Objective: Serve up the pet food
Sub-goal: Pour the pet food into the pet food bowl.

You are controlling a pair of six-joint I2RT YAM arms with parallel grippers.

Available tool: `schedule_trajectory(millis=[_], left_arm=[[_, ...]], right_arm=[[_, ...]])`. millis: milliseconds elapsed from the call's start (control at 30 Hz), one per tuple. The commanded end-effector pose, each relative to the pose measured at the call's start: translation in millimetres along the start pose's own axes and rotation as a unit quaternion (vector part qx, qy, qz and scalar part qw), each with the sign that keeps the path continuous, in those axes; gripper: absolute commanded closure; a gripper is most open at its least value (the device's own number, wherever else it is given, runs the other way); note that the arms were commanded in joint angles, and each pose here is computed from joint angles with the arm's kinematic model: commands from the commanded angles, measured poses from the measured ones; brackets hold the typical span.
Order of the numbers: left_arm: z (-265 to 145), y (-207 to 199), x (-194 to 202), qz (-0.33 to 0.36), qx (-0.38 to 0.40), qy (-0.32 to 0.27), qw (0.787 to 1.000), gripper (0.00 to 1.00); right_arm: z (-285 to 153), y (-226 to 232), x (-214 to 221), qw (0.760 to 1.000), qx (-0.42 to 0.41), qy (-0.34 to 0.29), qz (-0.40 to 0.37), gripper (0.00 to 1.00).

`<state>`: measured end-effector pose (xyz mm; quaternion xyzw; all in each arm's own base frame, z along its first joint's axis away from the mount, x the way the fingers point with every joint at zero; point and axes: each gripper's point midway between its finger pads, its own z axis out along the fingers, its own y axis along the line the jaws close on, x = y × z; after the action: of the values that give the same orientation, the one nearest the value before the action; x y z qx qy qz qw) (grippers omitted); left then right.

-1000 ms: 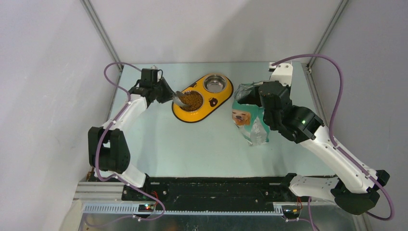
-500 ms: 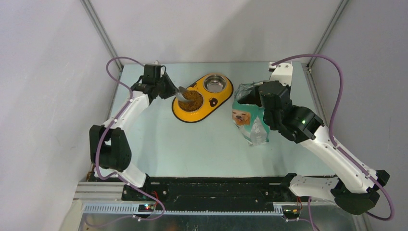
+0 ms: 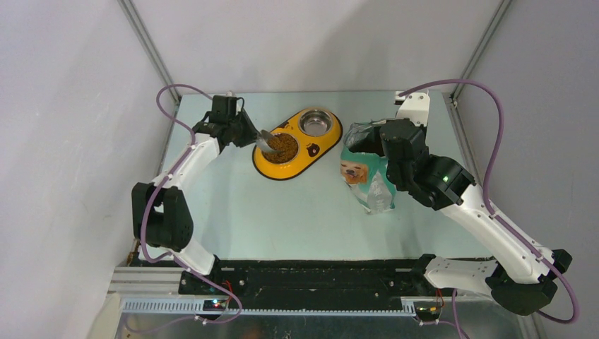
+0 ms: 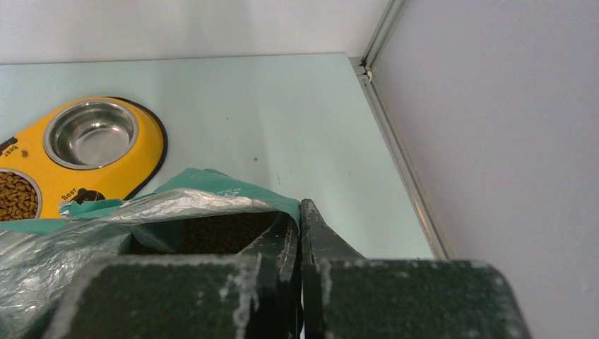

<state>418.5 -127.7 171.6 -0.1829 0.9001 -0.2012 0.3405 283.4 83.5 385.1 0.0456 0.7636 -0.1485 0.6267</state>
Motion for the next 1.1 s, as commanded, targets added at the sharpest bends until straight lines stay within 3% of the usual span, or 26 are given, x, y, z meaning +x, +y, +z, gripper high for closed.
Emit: schedule_trajectory(millis=[0,733,1067], left_arm=[[-18.8,-16.1,-27.4,0.025,0.015,-0.046,0.999,1.0],[-49.1,-19.6,-45.8,0.063,0.0,-0.077,0.995,1.0],[-51.7,-22.4,-47.0,0.1,-0.01,-0.058,0.993,1.0]], right_arm=[[-13.3,-39.1,-47.5,0.991,0.046,-0.061,0.109,1.0],[-12.7,-39.0,-46.9,0.991,0.046,-0.06,0.107,1.0],[-13.7,-41.4,-46.7,0.991,0.048,-0.06,0.108,1.0]])
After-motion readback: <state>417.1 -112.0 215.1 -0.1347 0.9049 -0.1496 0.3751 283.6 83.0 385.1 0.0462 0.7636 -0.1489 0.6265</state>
